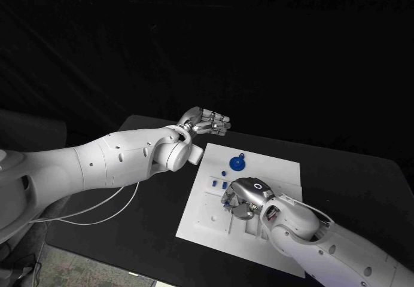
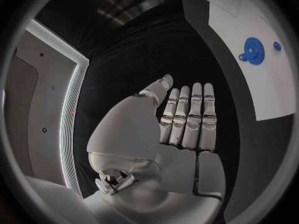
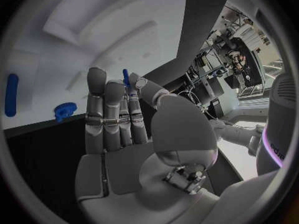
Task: Assemble the parts on the task board
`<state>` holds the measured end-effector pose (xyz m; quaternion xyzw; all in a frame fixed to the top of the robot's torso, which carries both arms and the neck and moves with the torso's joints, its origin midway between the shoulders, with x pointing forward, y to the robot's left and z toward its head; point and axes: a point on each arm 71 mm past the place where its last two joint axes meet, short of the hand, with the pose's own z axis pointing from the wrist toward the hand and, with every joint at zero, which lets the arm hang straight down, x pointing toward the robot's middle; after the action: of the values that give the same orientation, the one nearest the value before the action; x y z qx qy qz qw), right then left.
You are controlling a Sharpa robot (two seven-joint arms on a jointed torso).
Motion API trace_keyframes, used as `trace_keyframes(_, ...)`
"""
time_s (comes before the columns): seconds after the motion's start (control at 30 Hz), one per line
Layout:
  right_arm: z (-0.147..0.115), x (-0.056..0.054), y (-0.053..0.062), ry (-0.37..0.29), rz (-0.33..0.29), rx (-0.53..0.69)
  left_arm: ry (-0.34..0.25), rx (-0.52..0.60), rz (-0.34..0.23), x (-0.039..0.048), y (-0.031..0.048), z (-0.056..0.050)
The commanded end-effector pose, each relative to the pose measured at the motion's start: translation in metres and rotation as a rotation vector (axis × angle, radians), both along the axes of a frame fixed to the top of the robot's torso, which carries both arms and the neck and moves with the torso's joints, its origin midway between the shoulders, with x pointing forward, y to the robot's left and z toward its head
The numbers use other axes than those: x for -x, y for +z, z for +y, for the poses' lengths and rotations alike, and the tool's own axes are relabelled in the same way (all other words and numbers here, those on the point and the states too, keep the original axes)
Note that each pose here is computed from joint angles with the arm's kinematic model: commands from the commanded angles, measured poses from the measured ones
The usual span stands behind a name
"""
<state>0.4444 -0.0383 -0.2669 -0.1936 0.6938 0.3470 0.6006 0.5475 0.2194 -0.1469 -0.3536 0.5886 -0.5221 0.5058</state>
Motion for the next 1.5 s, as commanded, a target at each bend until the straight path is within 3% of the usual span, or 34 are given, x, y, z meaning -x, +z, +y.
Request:
trace_keyframes(0.03, 0.003, 0.002, -0.004, 0.009, -0.031, 0.042, -0.001, 0.012, -0.015, 0.0001, 0.0027, -0.003)
trace_keyframes(0.73, 0.001, 0.003, -0.012, -0.012, -0.057, 0.068, -0.013, 0.012, -0.009, 0.0005, 0.0023, -0.005)
trace_keyframes(1.5, 0.004, 0.007, -0.022, 0.001, -0.041, 0.103, -0.018, 0.010, -0.005, 0.0004, 0.0019, -0.006)
